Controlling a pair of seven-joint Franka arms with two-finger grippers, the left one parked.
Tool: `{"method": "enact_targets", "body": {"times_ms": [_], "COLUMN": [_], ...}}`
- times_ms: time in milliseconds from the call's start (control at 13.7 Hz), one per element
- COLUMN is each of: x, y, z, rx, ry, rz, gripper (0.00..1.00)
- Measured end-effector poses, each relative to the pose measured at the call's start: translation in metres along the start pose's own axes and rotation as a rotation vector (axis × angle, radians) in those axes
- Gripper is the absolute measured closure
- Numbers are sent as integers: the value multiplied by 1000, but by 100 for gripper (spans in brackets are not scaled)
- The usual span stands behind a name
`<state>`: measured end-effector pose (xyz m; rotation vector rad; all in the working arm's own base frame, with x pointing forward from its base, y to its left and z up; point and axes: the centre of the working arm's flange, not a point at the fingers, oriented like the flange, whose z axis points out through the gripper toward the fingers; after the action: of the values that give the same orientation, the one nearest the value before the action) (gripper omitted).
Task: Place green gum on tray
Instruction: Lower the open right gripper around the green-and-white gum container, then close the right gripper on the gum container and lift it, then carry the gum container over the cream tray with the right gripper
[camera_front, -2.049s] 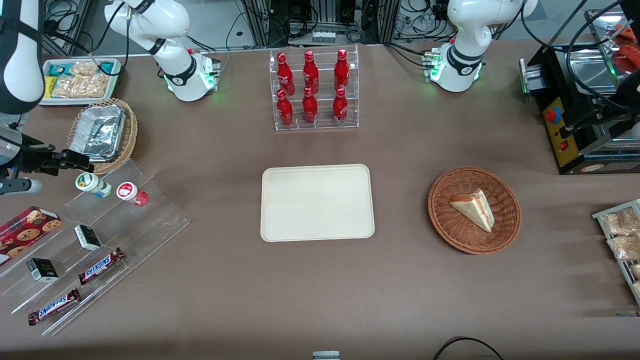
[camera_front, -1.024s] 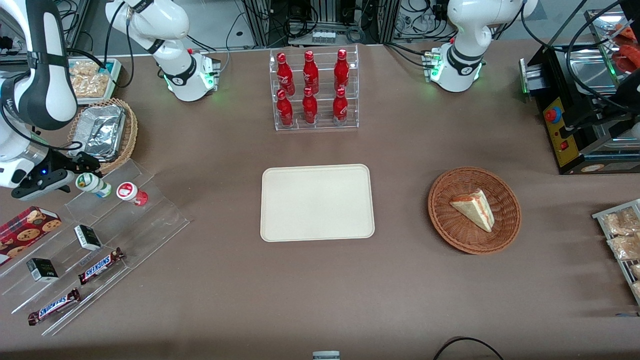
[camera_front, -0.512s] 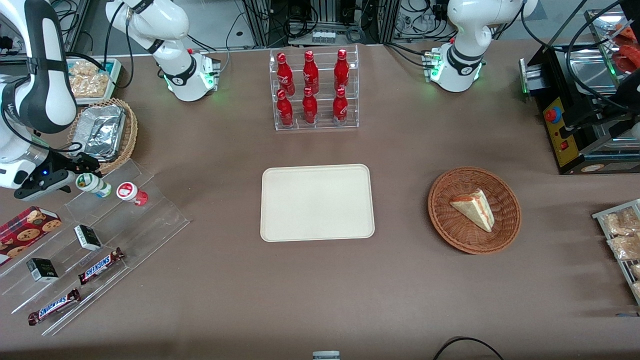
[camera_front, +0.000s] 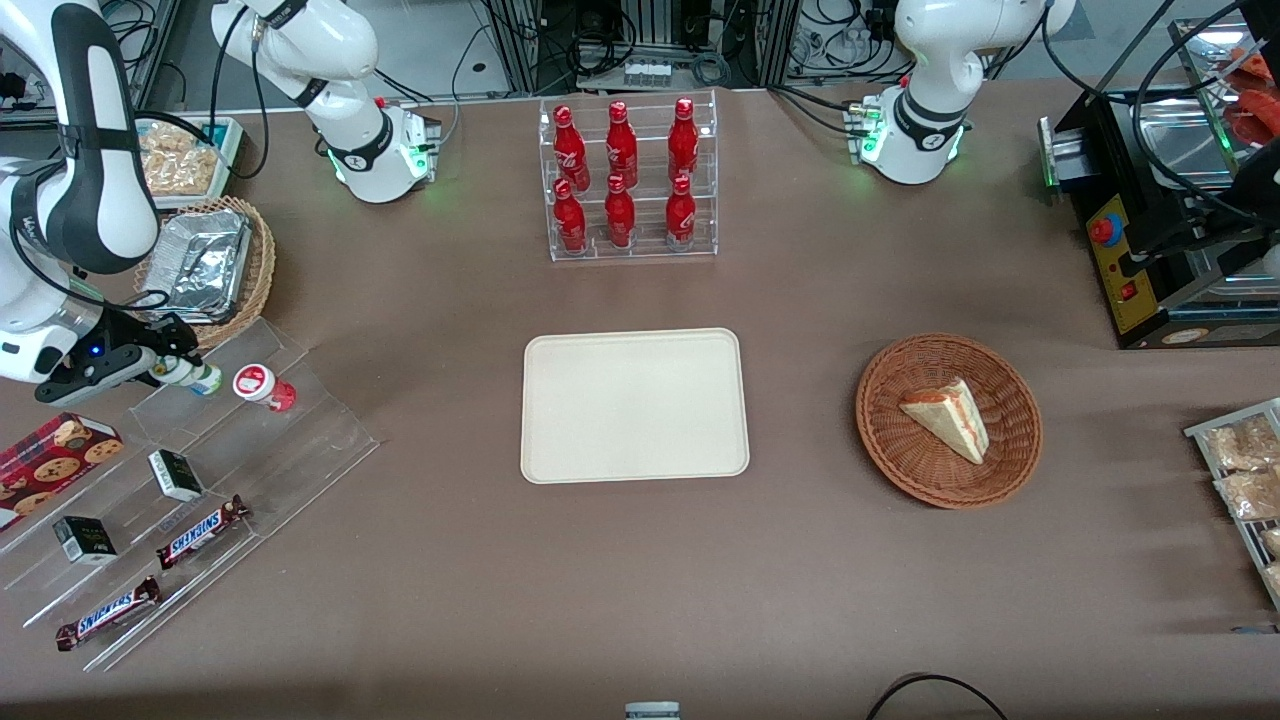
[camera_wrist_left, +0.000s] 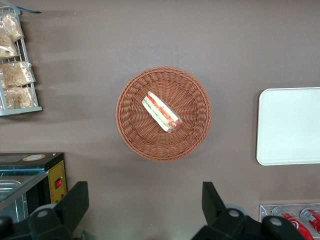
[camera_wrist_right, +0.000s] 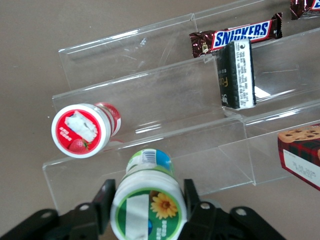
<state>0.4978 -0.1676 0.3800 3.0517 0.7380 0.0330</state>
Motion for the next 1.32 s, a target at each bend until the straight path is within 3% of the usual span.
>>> {"method": "enact_targets", "body": {"times_ms": [293, 732, 1098, 1317], "x": [4, 32, 92, 128], "y": [1, -9, -87, -153], "z": [-8, -98, -138, -144], "rx": [-6, 53, 65, 70], "ry": [7, -45, -76, -74], "rz": [-5, -36, 0, 63], "gripper": [41, 41, 41, 41]}}
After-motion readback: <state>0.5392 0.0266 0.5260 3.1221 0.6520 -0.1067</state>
